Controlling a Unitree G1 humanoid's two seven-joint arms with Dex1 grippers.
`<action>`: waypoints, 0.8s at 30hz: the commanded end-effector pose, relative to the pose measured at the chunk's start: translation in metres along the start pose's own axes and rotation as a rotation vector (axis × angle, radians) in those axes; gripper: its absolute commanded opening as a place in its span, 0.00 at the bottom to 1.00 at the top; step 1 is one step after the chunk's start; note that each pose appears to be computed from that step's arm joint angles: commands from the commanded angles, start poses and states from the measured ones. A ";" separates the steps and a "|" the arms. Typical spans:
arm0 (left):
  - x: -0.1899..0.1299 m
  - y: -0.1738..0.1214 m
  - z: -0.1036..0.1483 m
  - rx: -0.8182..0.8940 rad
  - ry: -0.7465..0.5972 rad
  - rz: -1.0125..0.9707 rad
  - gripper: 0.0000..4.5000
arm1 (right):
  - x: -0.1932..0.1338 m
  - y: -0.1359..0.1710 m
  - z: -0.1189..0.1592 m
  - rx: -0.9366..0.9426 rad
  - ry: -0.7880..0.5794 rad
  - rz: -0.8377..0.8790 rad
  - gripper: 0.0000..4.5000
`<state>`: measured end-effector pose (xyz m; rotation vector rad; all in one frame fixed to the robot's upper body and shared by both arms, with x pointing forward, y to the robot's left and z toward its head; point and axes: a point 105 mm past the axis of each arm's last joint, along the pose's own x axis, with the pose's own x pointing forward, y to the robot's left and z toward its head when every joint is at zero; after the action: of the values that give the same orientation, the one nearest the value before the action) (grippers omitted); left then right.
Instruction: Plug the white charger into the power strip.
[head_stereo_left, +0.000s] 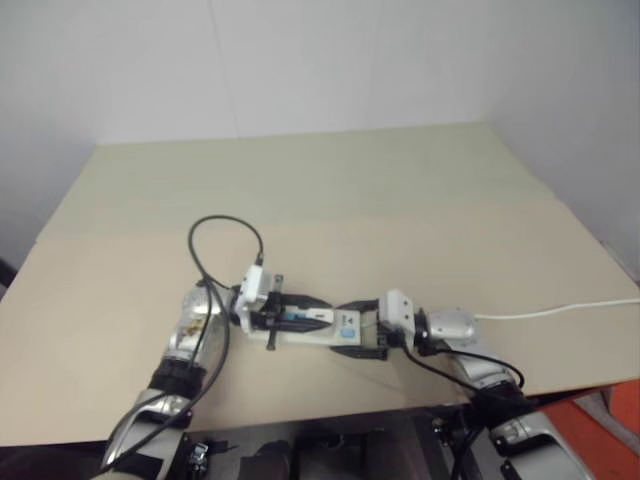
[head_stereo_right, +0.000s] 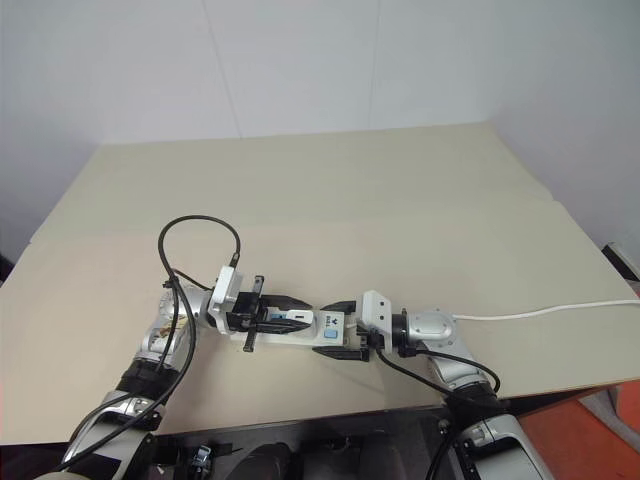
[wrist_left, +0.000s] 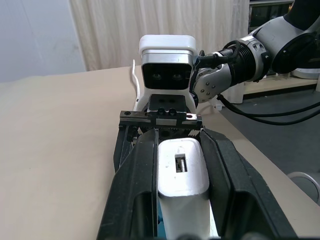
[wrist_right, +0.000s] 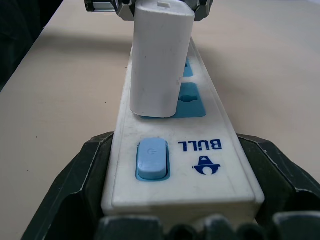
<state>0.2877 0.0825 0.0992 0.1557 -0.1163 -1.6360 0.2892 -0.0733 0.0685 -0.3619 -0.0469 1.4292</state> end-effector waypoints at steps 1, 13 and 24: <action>-0.010 -0.012 -0.032 -0.125 0.088 0.011 0.50 | 0.000 0.009 -0.004 -0.020 0.026 0.050 0.76; -0.013 -0.007 -0.013 -0.045 0.085 0.006 0.99 | -0.001 0.008 -0.004 -0.015 0.030 0.052 0.76; -0.045 0.005 0.052 0.133 0.059 0.155 1.00 | -0.009 0.000 0.005 0.011 -0.001 0.033 1.00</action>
<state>0.2885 0.1173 0.1309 0.2814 -0.1125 -1.5076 0.2859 -0.0759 0.0676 -0.3549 -0.0206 1.4646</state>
